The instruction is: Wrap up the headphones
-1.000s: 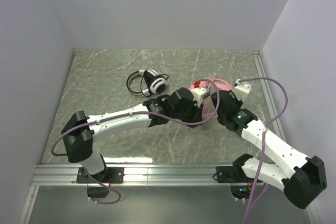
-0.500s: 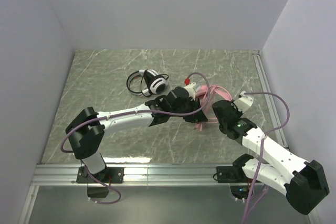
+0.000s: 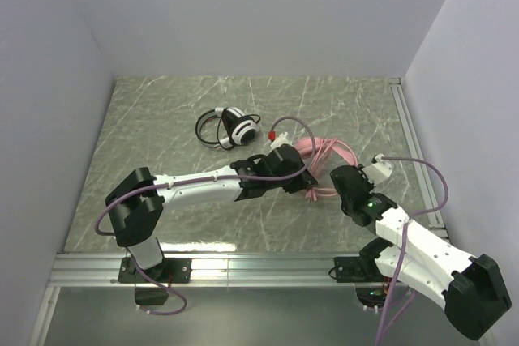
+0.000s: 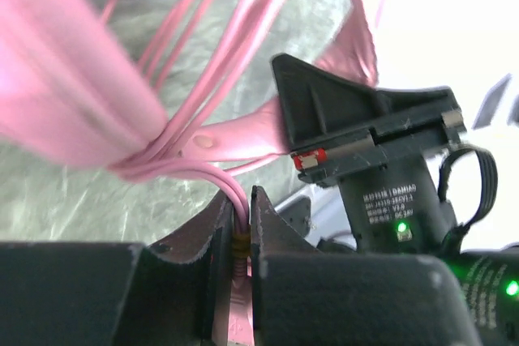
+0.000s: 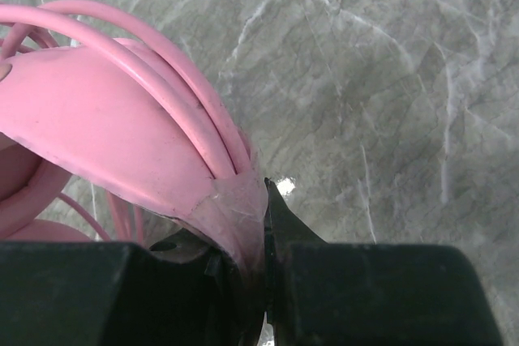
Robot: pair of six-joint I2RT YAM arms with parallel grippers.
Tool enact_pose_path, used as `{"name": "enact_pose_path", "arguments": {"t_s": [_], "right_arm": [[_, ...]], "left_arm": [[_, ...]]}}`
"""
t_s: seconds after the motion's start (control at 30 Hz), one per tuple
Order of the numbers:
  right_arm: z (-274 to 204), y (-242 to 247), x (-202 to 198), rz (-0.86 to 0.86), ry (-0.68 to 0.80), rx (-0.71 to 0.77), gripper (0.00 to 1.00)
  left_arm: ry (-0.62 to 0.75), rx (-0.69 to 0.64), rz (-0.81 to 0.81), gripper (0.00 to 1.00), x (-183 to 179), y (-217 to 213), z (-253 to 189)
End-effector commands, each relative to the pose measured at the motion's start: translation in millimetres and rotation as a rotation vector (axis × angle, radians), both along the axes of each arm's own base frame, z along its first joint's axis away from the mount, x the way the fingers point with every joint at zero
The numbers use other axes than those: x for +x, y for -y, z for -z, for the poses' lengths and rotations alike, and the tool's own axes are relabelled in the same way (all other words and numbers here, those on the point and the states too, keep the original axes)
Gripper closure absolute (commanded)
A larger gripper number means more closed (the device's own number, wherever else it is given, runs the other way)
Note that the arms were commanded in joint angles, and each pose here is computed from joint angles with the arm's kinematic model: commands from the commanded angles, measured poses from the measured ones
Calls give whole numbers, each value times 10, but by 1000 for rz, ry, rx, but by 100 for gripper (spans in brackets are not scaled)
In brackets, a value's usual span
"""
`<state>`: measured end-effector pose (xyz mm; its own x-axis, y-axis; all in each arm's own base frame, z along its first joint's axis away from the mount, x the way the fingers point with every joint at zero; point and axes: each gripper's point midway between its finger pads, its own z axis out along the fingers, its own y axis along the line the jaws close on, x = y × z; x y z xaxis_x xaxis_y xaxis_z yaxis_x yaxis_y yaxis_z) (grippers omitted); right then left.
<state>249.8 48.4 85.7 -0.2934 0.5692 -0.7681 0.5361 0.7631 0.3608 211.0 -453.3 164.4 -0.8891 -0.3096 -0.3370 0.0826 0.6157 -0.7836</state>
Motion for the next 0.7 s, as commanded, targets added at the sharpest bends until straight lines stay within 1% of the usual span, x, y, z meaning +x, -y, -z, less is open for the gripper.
{"name": "enact_pose_path", "arguments": {"t_s": [0.0, 0.07, 0.1, 0.13, 0.17, 0.23, 0.37, 0.53, 0.57, 0.67], "right_arm": [[-320, -154, 209, 40, 169, 154, 100], [-301, -185, 210, 31, 174, 166, 100], [-300, -199, 212, 26, 176, 169, 100], [-304, -215, 218, 21, 181, 173, 100], [-293, -220, 214, 22, 181, 176, 100], [-297, -247, 225, 14, 185, 177, 100], [-241, -284, 215, -2, 187, 178, 100], [-209, -326, 204, -16, 207, 207, 100], [-200, -344, 206, -21, 201, 210, 100], [-143, -409, 195, -29, 149, 226, 100]], "left_arm": [[-39, 48, -249, 100, 196, -104, -154], [-38, 80, -291, 100, 248, -72, -176], [-66, 112, -318, 100, 237, -112, -122], [-56, 103, -319, 100, 244, -51, -220], [-63, 116, -349, 100, 272, -36, -171], [-75, 133, -349, 100, 248, 29, -171], [-106, 101, -360, 100, 221, 97, -198], [-130, 49, -496, 100, 304, -75, -203], [-145, 26, -525, 100, 322, -86, -215], [-166, 21, -547, 100, 328, -82, -135]]}}
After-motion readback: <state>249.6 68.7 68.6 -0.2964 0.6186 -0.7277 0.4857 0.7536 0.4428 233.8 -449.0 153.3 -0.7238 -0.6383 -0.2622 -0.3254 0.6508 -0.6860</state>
